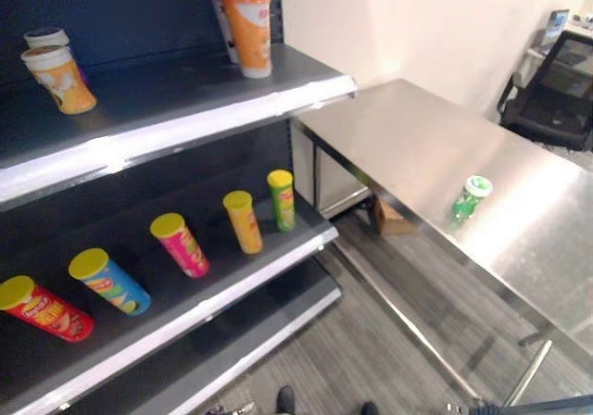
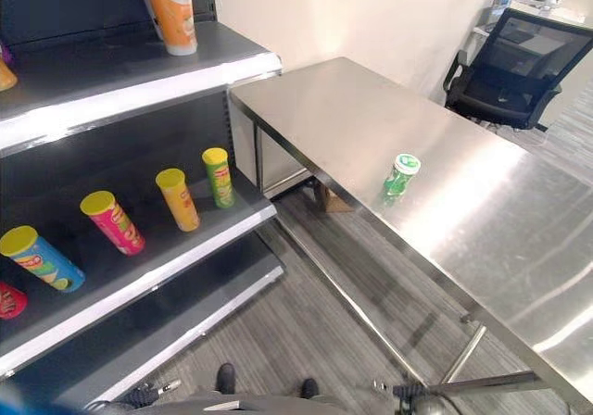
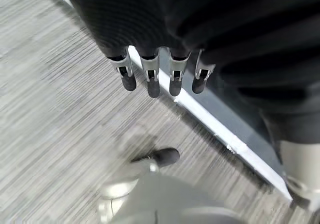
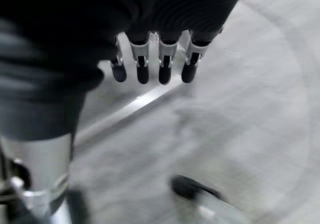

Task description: Put the goods on the table back onto the shelves and tidy them up.

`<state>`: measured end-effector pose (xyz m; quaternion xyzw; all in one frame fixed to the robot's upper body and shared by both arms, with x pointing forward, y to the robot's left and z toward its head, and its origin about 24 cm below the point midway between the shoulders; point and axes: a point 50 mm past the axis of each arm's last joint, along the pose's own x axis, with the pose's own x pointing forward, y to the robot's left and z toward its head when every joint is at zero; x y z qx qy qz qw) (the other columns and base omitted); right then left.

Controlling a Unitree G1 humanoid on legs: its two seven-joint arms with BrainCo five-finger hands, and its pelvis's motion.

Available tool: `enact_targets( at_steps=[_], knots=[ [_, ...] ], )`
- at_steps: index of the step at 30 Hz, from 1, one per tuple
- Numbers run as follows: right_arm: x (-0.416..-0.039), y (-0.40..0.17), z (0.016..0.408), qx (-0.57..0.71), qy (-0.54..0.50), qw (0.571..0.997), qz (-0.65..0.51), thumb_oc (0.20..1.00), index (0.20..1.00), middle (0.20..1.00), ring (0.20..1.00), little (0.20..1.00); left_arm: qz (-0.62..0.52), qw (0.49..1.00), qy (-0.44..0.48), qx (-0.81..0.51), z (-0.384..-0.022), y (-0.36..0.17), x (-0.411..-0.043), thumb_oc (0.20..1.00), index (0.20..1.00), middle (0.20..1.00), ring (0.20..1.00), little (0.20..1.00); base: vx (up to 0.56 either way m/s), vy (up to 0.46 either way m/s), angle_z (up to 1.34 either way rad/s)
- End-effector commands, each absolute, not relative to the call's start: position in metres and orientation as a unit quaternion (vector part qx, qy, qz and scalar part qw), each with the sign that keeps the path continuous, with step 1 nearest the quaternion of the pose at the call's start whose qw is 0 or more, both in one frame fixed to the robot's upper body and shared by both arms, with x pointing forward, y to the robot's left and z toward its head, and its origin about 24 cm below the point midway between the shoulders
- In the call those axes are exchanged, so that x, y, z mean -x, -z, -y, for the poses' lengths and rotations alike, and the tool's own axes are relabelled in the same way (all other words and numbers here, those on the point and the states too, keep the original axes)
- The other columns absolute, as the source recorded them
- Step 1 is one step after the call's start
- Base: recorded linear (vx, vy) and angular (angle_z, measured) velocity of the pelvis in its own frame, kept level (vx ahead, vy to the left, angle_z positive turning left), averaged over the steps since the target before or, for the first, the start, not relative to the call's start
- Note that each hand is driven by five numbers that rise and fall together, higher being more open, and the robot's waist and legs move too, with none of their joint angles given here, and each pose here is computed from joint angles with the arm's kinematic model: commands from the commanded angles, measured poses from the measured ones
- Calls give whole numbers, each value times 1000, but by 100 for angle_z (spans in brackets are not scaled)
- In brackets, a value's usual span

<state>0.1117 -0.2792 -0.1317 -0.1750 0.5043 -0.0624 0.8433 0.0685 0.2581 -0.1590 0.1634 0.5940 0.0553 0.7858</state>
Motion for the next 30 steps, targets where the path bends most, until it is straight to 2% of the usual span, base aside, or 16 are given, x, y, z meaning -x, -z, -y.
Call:
enact_targets(
  at_steps=[1,4,5,7,11,15,21,26,30],
  knots=[
    [-125,117,306,200,73,847,-488,1000,1000,1000,1000,1000,-571,795,-38,-201,-268,151,-94,1000,1000,1000,1000,1000,62,-52,20],
    [-145,93,317,205,38,874,-439,1000,1000,1000,1000,1000,-564,797,-34,-215,-278,146,-99,1000,1000,1000,1000,1000,47,-45,1],
    [-158,59,329,204,6,902,-381,1000,1000,1000,1000,1000,-556,801,-36,-218,-286,142,-101,1000,1000,1000,1000,1000,43,-30,-6],
    [-163,37,335,210,-25,912,-351,1000,1000,1000,1000,1000,-555,802,-35,-218,-288,141,-101,1000,1000,1000,1000,1000,25,-5,-1],
    [-165,3,347,253,-119,892,-355,1000,1000,1000,1000,1000,-558,803,-3,-208,-276,146,-96,1000,1000,1000,1000,1000,53,30,2],
    [-174,9,332,272,-186,866,-375,1000,1000,1000,1000,1000,-564,800,22,-205,-266,150,-95,1000,1000,1000,1000,1000,48,32,3],
    [-196,-4,290,247,-259,883,-303,1000,1000,1000,1000,1000,-570,797,27,-199,-256,154,-94,1000,1000,1000,1000,1000,29,31,1],
    [-219,-46,264,224,-292,910,-191,1000,1000,1000,1000,1000,-570,797,28,-196,-252,156,-92,1000,1000,1000,1000,1000,29,35,-1],
    [-236,-97,261,224,-233,945,-45,1000,1000,1000,1000,1000,-572,798,30,-188,-245,158,-88,1000,1000,1000,1000,1000,26,26,-2]
  ],
)
